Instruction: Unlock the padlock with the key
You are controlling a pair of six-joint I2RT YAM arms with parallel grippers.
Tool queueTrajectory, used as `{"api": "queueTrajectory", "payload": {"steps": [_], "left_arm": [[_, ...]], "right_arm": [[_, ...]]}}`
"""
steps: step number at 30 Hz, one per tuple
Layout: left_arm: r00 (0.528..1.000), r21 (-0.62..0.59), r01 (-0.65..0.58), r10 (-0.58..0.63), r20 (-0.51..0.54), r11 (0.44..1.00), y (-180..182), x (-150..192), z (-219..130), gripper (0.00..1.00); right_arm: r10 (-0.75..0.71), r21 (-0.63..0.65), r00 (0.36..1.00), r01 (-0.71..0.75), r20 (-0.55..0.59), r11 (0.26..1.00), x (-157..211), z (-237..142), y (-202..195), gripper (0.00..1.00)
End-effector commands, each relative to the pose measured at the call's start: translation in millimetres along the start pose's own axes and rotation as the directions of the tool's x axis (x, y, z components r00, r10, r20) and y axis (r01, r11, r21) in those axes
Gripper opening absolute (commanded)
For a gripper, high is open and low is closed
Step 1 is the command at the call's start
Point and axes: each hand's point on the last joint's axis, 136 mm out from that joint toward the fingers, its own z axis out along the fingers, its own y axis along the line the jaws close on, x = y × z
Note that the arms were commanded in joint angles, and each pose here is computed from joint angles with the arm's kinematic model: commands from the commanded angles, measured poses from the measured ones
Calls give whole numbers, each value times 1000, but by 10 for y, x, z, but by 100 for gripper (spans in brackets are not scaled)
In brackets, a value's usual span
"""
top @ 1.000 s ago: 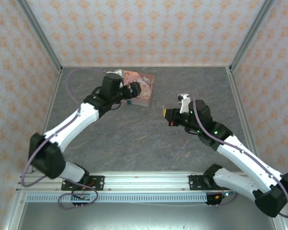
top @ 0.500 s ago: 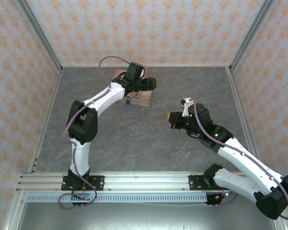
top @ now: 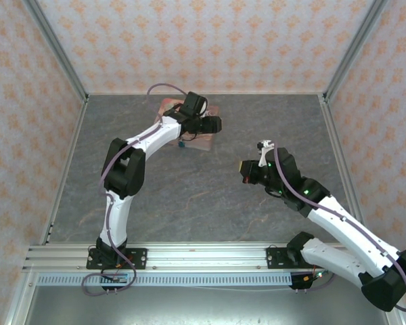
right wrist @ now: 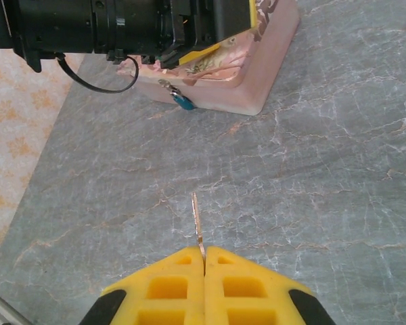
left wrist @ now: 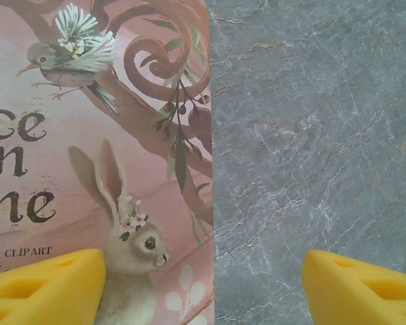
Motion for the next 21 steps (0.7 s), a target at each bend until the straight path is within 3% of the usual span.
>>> {"api": "queueTrajectory", "payload": {"steps": [1, 11, 21], "left_arm": [[998, 4, -5, 5, -55, 1000, -3, 222, -41, 77], [995, 19, -19, 21, -95, 1000, -109, 731, -134, 76], [993, 79, -38, 47, -109, 996, -481, 1326, -390, 76]], "right_arm": [[-8, 46, 1000, 7, 20, 999, -34, -89, -62, 0], [45, 44, 998, -47, 48, 998, -117, -255, -228, 0], [111, 85, 991, -117, 70, 989, -202, -387, -549, 0]]}}
